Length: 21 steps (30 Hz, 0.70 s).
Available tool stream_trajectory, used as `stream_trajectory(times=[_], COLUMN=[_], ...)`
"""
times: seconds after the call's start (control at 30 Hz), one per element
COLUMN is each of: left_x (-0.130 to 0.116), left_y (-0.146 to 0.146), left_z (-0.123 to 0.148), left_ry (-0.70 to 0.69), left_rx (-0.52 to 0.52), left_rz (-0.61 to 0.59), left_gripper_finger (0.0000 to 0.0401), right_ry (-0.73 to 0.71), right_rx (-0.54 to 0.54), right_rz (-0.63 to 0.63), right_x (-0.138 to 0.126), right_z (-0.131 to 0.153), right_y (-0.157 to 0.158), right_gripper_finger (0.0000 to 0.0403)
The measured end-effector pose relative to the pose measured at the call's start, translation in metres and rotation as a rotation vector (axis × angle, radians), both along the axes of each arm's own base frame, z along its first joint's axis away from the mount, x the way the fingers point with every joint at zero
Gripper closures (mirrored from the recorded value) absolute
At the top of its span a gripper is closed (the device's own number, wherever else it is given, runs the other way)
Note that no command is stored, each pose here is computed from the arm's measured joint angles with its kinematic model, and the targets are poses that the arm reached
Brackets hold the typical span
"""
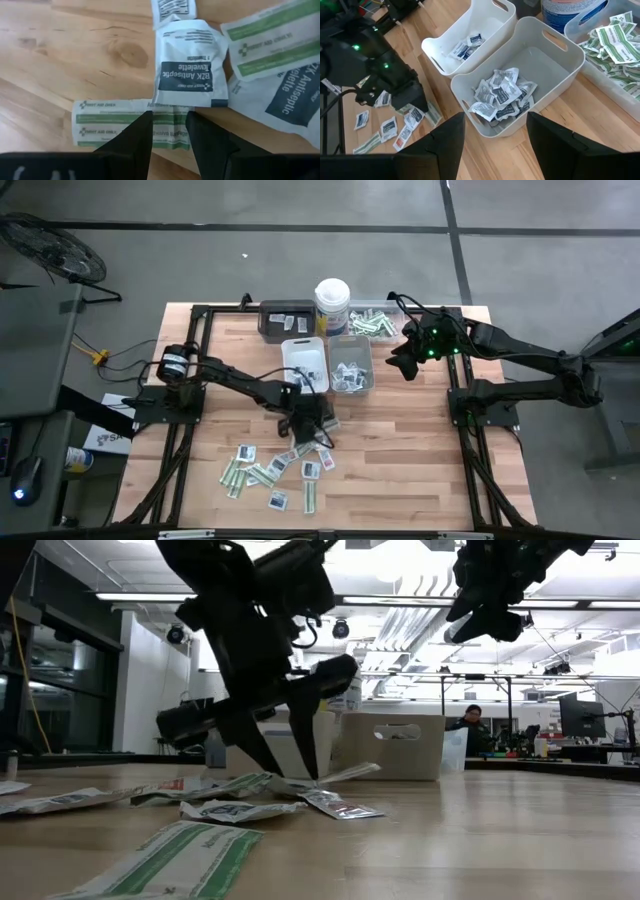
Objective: Pick & Place First Aid Supplies
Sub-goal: Put the band aid into the transparent bin
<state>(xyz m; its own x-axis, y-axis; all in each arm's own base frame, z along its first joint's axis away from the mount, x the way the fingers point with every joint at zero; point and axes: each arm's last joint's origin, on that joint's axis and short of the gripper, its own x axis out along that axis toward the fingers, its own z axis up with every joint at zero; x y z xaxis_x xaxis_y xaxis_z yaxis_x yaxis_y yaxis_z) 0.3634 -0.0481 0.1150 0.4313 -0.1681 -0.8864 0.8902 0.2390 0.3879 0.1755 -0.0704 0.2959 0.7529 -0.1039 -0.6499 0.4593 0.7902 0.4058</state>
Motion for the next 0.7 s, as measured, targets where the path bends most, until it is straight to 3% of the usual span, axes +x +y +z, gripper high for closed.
stream_trajectory(times=[0.13, 0.6, 0.7], left_x=[0.001, 0.0, -0.001], left_y=[0.007, 0.01, 0.009], left_z=[-0.008, -0.013, -0.013], left_ry=[0.042, 0.081, 0.091], left_rx=[-0.067, -0.085, -0.101], left_rz=[0.027, 0.037, 0.032], left_gripper_finger=[0.0275, 0.0276, 0.0292], right_ry=[-0.001, -0.002, -0.001], right_rx=[0.002, 0.004, 0.001], right_rz=[0.002, 0.006, 0.008], right_x=[0.0, 0.0, 0.0], right_z=[0.0, 0.0, 0.0], right_y=[0.0, 0.0, 0.0], right_gripper_finger=[0.0197, 0.0197, 0.0197])
